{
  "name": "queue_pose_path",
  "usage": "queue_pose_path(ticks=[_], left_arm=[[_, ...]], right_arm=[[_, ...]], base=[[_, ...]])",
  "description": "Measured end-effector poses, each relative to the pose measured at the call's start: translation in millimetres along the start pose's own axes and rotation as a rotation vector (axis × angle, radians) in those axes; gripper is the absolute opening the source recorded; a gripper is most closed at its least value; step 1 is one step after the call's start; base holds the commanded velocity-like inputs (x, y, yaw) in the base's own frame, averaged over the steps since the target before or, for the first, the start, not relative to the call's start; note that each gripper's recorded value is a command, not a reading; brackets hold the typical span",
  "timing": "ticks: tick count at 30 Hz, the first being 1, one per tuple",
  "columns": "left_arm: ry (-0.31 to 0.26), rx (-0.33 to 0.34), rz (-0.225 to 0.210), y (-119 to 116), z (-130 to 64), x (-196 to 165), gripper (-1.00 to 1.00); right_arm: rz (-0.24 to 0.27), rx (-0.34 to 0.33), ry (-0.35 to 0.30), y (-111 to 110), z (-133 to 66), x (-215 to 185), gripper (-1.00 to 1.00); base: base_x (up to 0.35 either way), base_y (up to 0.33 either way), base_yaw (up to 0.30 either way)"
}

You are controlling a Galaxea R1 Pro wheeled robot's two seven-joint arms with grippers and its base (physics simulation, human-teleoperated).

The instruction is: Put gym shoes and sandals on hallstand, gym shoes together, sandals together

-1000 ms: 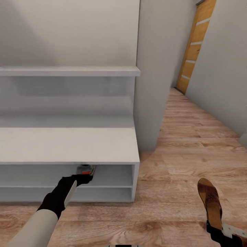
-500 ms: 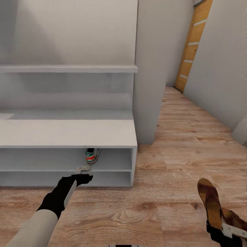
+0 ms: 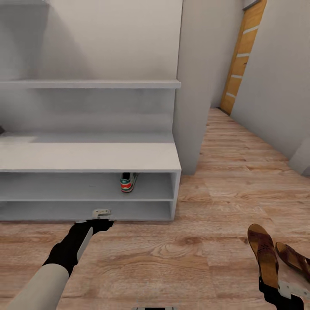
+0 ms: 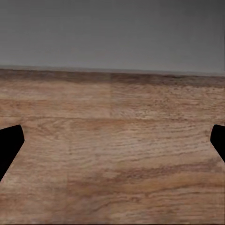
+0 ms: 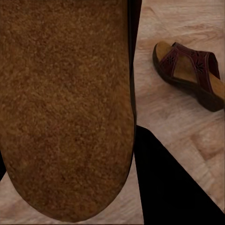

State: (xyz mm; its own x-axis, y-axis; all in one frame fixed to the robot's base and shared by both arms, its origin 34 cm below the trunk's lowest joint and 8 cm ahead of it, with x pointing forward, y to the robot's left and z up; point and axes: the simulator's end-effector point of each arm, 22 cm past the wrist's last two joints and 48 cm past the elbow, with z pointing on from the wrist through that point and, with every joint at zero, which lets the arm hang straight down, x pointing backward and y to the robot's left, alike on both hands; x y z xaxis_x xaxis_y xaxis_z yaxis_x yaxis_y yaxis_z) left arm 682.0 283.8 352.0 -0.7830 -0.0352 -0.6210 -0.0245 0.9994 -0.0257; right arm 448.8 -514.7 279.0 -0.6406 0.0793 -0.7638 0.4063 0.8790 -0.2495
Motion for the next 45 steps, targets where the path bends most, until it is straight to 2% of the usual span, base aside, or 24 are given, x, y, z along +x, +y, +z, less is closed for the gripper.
queue_pose_path(ticks=[3, 7, 10, 11, 14, 17, 20, 22, 23, 24, 27, 31, 38, 42, 45], left_arm=[[-0.020, -0.014, -0.007, 13.5, 0.1, 7.5, 1.00], [-0.059, -0.010, -0.013, 24.1, -0.4, 46.6, 1.00], [-0.086, 0.041, -0.004, 18.3, -4.5, 82.7, 1.00], [-0.101, 0.084, 0.008, 13.4, -8.7, 101.5, 1.00], [-0.122, 0.153, 0.028, 8.5, -17.8, 126.9, 1.00], [-0.148, 0.214, 0.030, 10.8, -29.5, 148.3, 1.00], [-0.187, 0.276, 0.009, 16.8, -46.4, 170.6, 1.00], [-0.195, 0.312, -0.015, 26.8, -61.6, 195.1, 1.00], [-0.228, 0.360, -0.054, 45.2, -84.4, 214.3, 1.00], [-0.235, 0.371, -0.068, 52.3, -92.1, 220.3, 1.00], [-0.254, 0.368, -0.102, 67.6, -101.7, 224.7, 1.00], [-0.259, 0.359, -0.121, 75.4, -105.3, 227.8, 1.00], [-0.259, 0.358, -0.127, 77.0, -106.8, 230.6, 1.00], [-0.257, 0.359, -0.128, 76.6, -107.0, 231.3, 1.00], [-0.257, 0.360, -0.128, 76.1, -106.9, 231.5, 1.00]], right_arm=[[-0.001, -0.002, 0.001, 0.6, 0.0, 0.4, -1.00], [-0.002, -0.006, 0.012, 2.3, -0.9, 6.2, -1.00], [-0.003, -0.008, 0.033, 3.1, -2.3, 16.1, -1.00], [-0.003, -0.009, 0.044, 3.8, -3.1, 21.3, -1.00], [-0.003, -0.010, 0.052, 4.4, -3.8, 25.1, -1.00], [-0.003, -0.011, 0.055, 4.7, -4.2, 26.8, -1.00], [-0.003, -0.011, 0.057, 4.9, -4.3, 27.7, -1.00], [-0.002, -0.011, 0.058, 5.2, -4.4, 28.1, -1.00], [-0.002, -0.012, 0.058, 5.6, -4.5, 28.4, -1.00], [-0.002, -0.013, 0.059, 6.1, -4.7, 28.9, -1.00], [0.001, -0.017, 0.066, 9.1, -5.8, 32.2, -1.00], [0.006, -0.023, 0.079, 15.4, -8.3, 39.5, -1.00], [0.020, -0.049, 0.079, 36.8, -13.6, 44.4, -1.00], [0.036, -0.075, 0.086, 59.0, -19.6, 49.8, -1.00], [0.041, -0.077, 0.085, 61.8, -20.6, 50.2, -1.00]], base=[[-0.274, 0.221, 0.000], [-0.181, 0.137, 0.000], [-0.050, 0.037, 0.000], [-0.020, 0.015, 0.000], [-0.010, 0.007, 0.000], [-0.004, 0.003, 0.000], [-0.001, 0.001, 0.000], [0.000, 0.000, 0.000], [0.000, 0.000, 0.000], [0.000, 0.000, 0.000], [0.000, 0.000, 0.000], [0.000, 0.000, 0.000], [0.000, 0.000, 0.000], [0.000, 0.000, 0.000], [0.000, 0.008, 0.000]])
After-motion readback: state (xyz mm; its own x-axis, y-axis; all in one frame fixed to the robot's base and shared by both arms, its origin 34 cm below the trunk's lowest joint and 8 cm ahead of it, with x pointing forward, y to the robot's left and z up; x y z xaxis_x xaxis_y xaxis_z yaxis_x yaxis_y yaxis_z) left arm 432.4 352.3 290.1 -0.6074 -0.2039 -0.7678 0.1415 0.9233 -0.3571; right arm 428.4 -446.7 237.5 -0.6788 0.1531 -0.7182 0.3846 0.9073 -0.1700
